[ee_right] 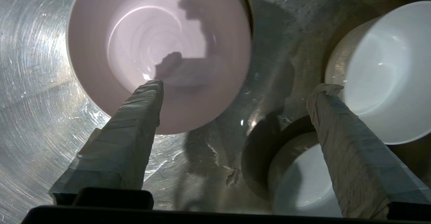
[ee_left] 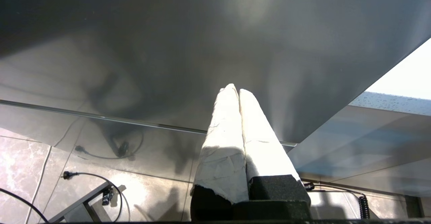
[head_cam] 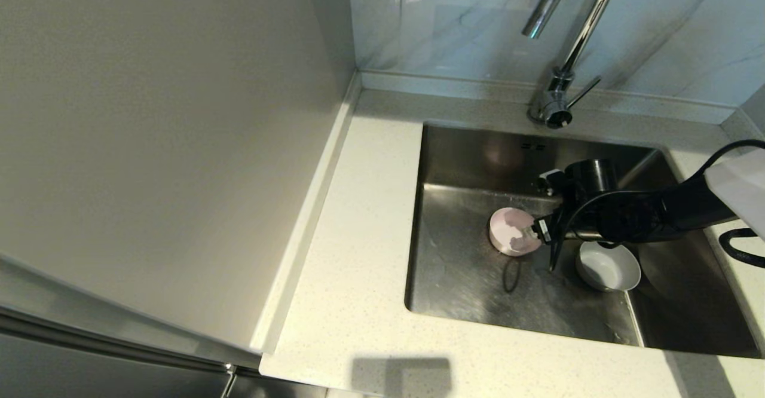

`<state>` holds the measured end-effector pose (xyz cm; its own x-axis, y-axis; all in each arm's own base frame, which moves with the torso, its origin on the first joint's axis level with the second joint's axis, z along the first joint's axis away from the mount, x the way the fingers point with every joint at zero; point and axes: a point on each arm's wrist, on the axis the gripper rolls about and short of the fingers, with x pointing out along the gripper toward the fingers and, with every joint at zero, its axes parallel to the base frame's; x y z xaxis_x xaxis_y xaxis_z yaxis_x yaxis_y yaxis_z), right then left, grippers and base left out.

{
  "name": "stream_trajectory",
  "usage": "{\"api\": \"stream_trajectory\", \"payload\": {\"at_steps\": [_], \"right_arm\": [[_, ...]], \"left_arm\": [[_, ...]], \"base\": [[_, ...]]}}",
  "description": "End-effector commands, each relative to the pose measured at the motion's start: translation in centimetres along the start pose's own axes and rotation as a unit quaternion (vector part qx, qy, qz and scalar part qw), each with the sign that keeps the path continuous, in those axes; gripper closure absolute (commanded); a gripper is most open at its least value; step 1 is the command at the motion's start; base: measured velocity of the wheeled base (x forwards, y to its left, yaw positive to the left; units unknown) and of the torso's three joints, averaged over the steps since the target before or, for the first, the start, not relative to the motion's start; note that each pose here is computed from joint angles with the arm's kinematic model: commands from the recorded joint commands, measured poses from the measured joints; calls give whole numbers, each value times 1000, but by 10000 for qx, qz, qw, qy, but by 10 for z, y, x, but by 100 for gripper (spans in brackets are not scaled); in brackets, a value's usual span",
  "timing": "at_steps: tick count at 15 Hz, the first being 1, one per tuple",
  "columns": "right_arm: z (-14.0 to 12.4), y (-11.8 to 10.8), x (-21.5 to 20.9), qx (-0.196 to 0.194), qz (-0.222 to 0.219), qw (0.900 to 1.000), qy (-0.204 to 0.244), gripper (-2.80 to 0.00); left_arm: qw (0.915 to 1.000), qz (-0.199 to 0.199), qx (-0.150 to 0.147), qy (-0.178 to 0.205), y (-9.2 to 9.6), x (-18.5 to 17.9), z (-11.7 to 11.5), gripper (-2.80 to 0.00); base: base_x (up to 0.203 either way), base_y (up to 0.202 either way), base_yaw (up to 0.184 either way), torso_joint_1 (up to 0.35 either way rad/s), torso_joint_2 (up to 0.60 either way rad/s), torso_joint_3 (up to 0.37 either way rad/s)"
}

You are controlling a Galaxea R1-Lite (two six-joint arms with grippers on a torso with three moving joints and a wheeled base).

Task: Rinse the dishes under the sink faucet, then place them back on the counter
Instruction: Put a bowl back to the table from the sink

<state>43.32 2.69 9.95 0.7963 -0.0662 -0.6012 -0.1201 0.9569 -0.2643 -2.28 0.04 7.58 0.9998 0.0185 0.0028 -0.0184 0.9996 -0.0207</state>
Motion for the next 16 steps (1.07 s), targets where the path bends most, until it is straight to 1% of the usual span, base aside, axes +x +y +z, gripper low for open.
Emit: {"api": "stream_trajectory", "payload": {"at_steps": [1,6,13,14,16], "right_arm": [[-8,4,15,-27,36,9999,132,-280],[-4,8,37,-34,27,10000,48,-280],[-7,10,59,-24,11,10000,63,-280],[-7,10,61,-20,1,10000,35,0],[-5,8,64,13,-52,9999,-137,0]], "left_arm": [[10000,4,-4,-17,0,0,0,0],[10000,7,3,-17,0,0,0,0],[10000,7,-4,-17,0,0,0,0],[10000,0,3,-17,0,0,0,0],[10000,0,-4,-17,0,0,0,0]], "base": [[0,0,0,0,0,0],[0,0,0,0,0,0],[0,0,0,0,0,0],[0,0,0,0,0,0],[0,0,0,0,0,0]]}}
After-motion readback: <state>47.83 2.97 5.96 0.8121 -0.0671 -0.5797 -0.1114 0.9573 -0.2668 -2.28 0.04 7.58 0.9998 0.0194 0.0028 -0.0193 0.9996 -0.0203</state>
